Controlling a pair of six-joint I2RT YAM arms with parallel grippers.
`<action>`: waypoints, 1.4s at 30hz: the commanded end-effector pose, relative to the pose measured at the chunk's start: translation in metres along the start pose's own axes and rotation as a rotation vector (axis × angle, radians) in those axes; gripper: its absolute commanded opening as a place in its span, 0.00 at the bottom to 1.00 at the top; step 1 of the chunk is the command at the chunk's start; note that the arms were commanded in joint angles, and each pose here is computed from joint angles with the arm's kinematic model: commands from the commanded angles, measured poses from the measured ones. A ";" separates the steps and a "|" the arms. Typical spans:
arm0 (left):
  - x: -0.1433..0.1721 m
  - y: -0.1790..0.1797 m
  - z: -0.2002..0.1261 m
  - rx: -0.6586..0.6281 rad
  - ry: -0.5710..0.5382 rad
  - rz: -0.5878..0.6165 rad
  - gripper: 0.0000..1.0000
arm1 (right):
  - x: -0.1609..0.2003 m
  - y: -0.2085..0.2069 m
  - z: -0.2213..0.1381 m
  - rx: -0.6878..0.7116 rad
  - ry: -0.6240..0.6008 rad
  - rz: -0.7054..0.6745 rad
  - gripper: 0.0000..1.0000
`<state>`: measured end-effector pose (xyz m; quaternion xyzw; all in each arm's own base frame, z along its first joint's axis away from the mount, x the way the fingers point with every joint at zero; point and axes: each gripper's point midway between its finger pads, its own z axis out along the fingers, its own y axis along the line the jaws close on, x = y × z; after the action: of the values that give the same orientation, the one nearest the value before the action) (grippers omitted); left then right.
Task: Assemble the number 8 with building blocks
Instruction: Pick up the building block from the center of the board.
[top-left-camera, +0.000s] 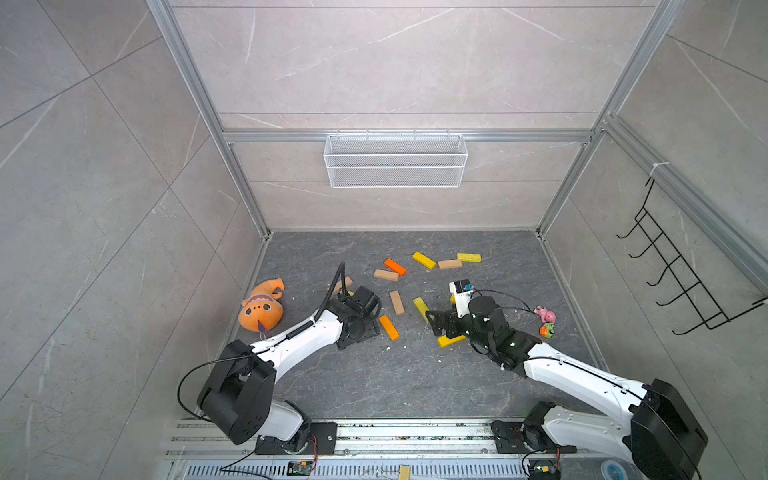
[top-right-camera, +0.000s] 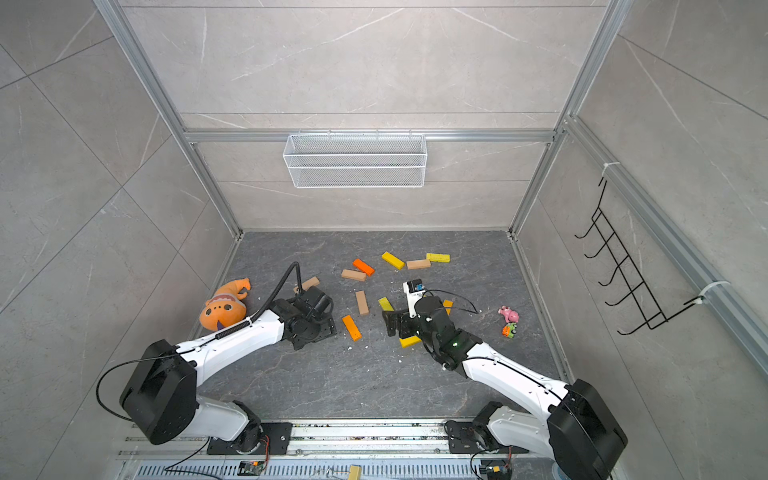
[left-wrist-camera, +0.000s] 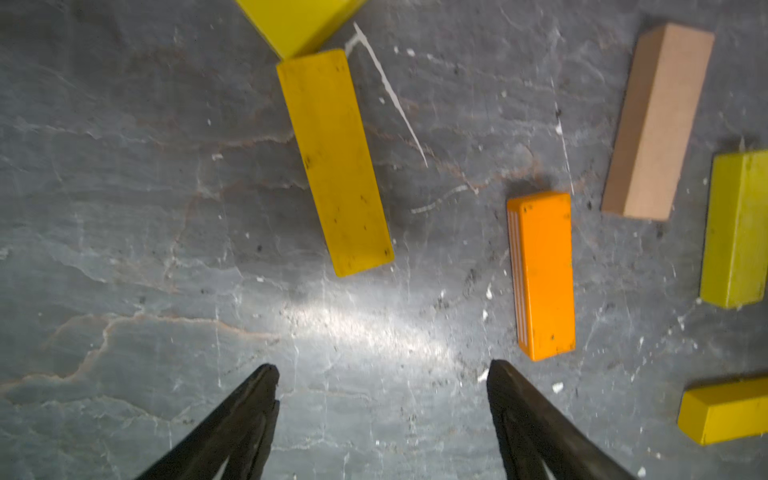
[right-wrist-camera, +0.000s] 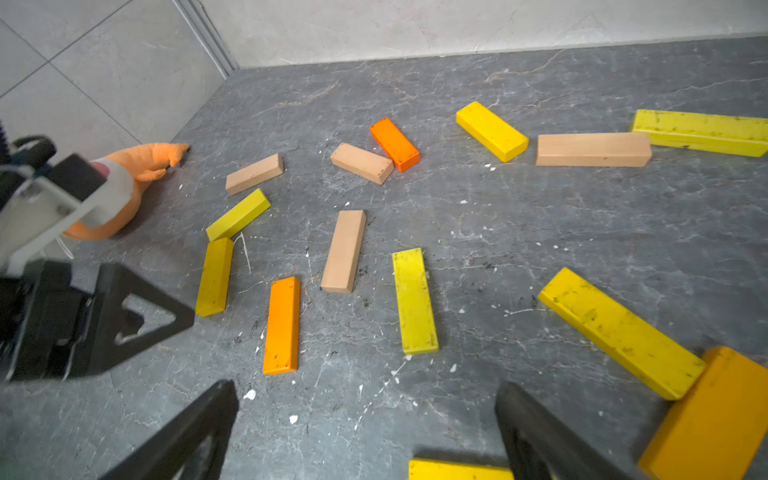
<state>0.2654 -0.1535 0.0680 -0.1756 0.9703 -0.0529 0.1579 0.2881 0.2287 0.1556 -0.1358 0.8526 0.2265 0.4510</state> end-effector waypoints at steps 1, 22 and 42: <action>-0.017 0.001 0.005 -0.005 0.005 0.018 0.81 | 0.005 0.012 -0.001 -0.005 -0.019 -0.044 1.00; -0.050 0.001 0.057 -0.022 0.093 0.029 0.60 | 0.030 0.021 0.011 0.033 -0.007 -0.116 1.00; -0.066 -0.022 0.041 0.035 0.059 0.248 0.26 | 0.028 0.015 0.010 0.067 -0.019 -0.113 1.00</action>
<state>0.3349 -0.1438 0.0377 -0.0982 0.9863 -0.0463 0.1241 0.2726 0.2491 0.1349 -0.1674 0.8454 0.1852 0.4721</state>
